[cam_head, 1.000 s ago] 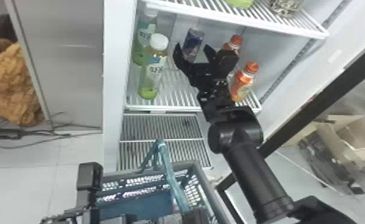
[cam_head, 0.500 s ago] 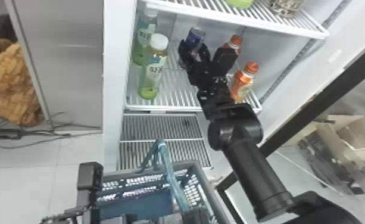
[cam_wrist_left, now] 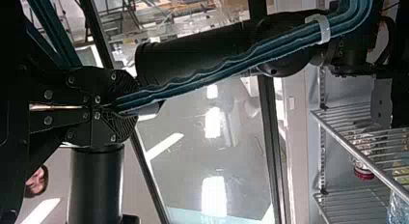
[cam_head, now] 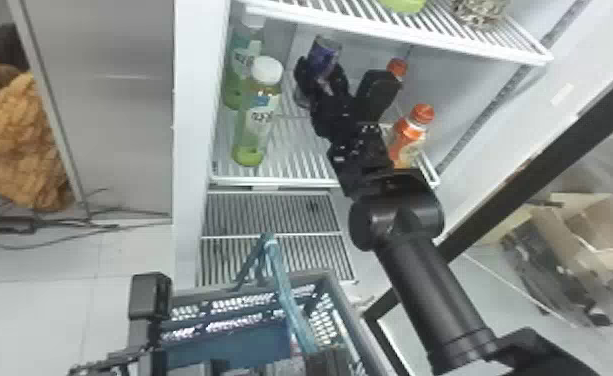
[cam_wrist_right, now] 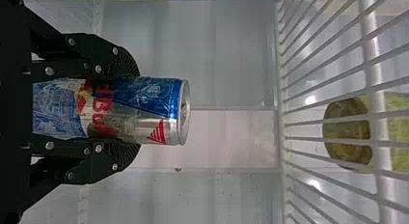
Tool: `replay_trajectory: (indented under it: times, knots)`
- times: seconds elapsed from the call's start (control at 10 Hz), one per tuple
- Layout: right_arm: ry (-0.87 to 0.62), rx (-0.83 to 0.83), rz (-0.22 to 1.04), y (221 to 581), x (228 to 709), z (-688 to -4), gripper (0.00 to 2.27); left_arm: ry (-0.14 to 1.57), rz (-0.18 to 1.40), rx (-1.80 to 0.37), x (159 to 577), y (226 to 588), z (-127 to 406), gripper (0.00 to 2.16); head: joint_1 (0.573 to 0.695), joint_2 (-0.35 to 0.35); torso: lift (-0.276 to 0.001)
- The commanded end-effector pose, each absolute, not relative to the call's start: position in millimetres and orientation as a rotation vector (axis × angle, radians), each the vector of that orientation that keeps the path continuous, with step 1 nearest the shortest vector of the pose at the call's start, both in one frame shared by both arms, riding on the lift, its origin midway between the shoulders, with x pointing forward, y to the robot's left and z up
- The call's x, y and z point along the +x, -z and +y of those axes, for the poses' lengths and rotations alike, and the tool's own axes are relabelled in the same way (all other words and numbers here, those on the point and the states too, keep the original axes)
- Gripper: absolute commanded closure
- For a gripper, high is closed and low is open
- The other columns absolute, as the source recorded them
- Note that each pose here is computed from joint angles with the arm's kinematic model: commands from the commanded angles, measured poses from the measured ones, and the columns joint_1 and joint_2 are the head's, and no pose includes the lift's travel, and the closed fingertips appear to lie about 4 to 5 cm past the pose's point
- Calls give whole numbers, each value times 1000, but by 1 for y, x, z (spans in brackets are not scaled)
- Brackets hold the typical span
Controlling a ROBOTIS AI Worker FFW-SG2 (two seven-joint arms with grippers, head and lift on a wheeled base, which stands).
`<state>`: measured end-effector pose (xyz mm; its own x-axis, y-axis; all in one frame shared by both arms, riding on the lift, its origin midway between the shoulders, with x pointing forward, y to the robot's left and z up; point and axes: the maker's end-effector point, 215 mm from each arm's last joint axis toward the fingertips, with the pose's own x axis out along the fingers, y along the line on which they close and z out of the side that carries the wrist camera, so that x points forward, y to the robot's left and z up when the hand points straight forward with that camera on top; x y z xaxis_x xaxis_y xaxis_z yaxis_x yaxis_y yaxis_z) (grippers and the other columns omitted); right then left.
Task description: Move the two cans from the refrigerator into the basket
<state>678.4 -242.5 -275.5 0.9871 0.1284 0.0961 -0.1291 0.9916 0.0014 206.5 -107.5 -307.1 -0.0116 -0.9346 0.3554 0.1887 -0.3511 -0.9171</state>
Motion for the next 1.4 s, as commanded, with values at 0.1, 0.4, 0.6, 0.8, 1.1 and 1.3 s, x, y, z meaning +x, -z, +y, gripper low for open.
replay_trajectory:
  times: [0.1,0.4,0.6,0.8,1.1,1.3]
  knots:
    - [-136,7,-72,272,666,-241,889,1529,855,-1334,206,308,-107,1181,695,-350,-276]
    - [-116,-9,-97,259,645,-254,891,1523,848,-1337,209,308,-105,1181,695,-350,-276]
    - [-118,1,-102,255,620,-256,891,1520,848,-1338,209,308,-105,1181,695,-350,-276]
    - [-124,27,-114,249,594,-255,891,1515,845,-1343,210,309,-104,1181,695,-350,-276]
    - [-132,56,-117,238,554,-254,891,1513,843,-1343,210,309,-104,1181,695,-350,-276]
    - [-147,62,-102,232,524,-249,889,1513,841,-1343,211,309,-103,1181,695,-350,-276]
